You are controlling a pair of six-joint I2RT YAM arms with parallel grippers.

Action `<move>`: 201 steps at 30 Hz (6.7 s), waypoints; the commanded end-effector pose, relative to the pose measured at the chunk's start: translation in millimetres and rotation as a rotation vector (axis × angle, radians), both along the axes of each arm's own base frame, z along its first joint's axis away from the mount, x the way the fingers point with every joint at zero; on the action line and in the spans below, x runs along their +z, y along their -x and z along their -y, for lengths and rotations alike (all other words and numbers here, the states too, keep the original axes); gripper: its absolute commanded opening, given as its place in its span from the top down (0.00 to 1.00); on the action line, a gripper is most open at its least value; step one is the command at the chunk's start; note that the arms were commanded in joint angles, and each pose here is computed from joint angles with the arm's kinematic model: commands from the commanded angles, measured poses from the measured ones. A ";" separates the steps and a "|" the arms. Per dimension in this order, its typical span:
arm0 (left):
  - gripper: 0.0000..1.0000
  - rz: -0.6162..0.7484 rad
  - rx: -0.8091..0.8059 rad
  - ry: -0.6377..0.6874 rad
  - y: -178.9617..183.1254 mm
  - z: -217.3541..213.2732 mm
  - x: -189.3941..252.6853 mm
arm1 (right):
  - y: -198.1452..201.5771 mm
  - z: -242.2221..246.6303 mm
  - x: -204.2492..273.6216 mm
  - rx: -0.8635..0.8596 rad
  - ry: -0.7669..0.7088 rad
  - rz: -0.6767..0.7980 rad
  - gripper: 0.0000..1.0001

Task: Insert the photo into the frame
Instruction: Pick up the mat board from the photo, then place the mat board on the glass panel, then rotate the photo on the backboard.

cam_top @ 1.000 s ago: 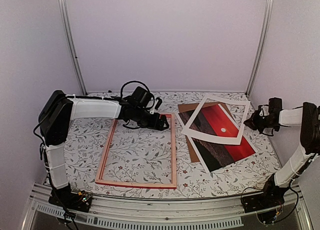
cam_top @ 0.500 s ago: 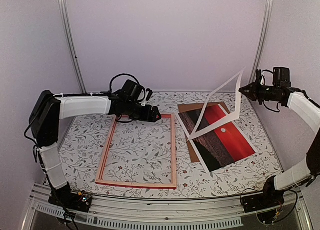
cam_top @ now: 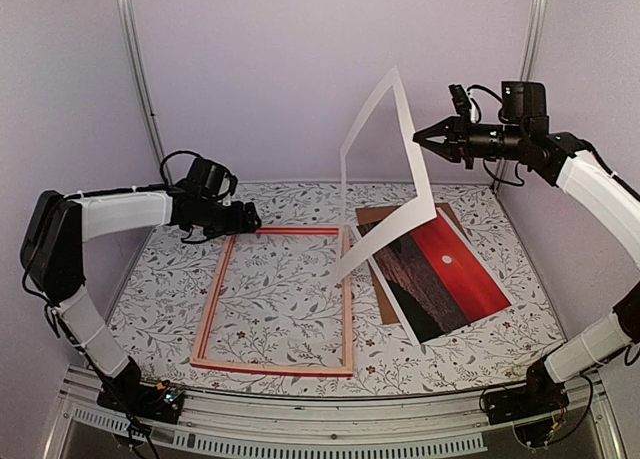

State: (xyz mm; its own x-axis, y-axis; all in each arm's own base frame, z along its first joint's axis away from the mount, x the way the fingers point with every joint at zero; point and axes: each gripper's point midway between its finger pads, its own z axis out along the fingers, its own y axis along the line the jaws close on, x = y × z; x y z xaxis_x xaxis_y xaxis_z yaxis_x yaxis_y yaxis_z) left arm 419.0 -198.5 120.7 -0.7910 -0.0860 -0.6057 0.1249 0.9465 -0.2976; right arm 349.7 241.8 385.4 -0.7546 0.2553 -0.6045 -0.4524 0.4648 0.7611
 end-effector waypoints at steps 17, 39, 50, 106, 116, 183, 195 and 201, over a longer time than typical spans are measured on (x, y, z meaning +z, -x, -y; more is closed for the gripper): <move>0.11 -0.003 0.395 -0.008 34.4 -155.5 -1.6 | 28.5 -143.6 -127.9 0.140 -0.120 -0.359 1.00; 0.12 -0.183 0.201 0.162 68.1 -83.2 -76.8 | 56.4 -130.3 -275.7 -0.097 0.087 -0.592 1.00; 0.14 -0.243 0.142 0.257 85.3 -61.2 -88.3 | 69.8 -142.9 -298.3 -0.105 0.136 -0.616 1.00; 0.15 -0.013 0.077 0.130 28.2 -44.6 -16.4 | 53.8 -110.6 -302.3 -0.212 0.604 -0.387 0.37; 0.15 -0.024 -0.008 0.205 -13.0 -12.0 -20.2 | 46.1 -108.4 -300.3 -0.214 0.643 -0.327 0.36; 0.10 0.072 -0.226 0.156 23.0 83.6 20.0 | -58.0 163.3 -311.4 -0.659 0.872 -0.445 0.18; 0.00 0.044 -0.497 0.193 79.8 212.7 26.4 | -3.1 245.1 -344.8 -0.712 0.794 -0.647 0.17; 0.00 -0.011 -0.626 0.193 105.9 276.2 8.1 | 9.9 245.7 -358.9 -0.675 0.706 -0.684 0.18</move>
State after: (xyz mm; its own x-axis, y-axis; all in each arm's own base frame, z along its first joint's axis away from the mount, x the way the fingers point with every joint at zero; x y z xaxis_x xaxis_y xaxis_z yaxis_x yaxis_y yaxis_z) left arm 335.0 -442.8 147.3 -0.7243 0.2029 -0.6590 0.5944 0.6680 -0.4477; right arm 342.4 -10.5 25.6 -0.8133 0.4933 -0.3085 0.4731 0.8694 0.1427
